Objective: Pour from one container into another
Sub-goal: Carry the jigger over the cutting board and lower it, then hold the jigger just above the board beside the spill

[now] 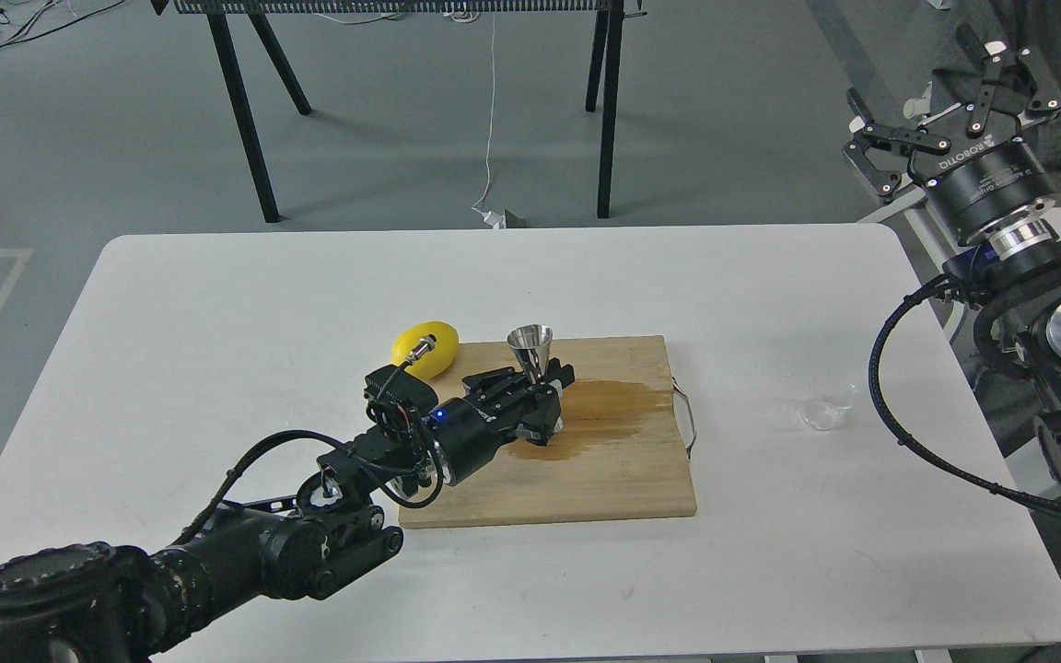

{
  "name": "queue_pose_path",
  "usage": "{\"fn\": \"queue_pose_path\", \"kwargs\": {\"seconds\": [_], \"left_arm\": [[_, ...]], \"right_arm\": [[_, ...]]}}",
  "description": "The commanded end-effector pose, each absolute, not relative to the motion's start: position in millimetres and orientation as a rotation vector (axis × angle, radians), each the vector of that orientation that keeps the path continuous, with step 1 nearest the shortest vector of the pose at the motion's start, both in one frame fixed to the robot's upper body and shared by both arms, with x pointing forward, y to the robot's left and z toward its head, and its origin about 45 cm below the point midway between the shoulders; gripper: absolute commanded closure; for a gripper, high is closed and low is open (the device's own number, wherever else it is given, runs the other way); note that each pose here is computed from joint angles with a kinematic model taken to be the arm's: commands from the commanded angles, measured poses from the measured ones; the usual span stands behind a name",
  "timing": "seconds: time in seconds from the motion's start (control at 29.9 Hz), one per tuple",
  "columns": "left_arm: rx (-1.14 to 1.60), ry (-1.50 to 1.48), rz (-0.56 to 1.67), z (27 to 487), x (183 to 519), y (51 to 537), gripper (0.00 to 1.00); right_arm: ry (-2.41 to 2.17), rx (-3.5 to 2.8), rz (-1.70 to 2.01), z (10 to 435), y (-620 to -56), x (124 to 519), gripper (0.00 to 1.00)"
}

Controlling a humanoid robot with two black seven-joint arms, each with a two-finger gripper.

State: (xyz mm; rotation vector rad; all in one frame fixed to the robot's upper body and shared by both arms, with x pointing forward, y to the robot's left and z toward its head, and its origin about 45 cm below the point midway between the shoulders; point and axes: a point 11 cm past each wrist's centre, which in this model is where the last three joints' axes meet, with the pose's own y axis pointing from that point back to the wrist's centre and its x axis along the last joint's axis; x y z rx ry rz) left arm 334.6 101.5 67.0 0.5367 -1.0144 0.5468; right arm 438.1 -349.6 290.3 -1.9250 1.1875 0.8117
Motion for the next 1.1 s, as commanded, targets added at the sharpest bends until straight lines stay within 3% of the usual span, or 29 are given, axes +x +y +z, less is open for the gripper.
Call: {"fn": "queue_pose_path", "kwargs": {"seconds": [0.0,0.4,0.87,1.07], "left_arm": [[0.545,-1.015,0.536,64.2,332.9,102.6,0.82],[0.542,-1.018,0.54,64.4,332.5,102.4,0.72],[0.543,-1.019,0.544,64.5,332.9,103.0,0.68],[0.542,-1.02,0.546,64.9,333.2,103.1,0.59]], "right_arm": [[1.183,-1.925,0.815,289.8,-347.4,438.5,0.01],[1.188,-1.924,0.808,291.2,-350.2,438.3,0.01],[1.189,-1.921,0.807,291.2,-351.1,438.0,0.01],[1.188,-1.922,0.807,291.5,-350.7,438.0,0.01]]}}
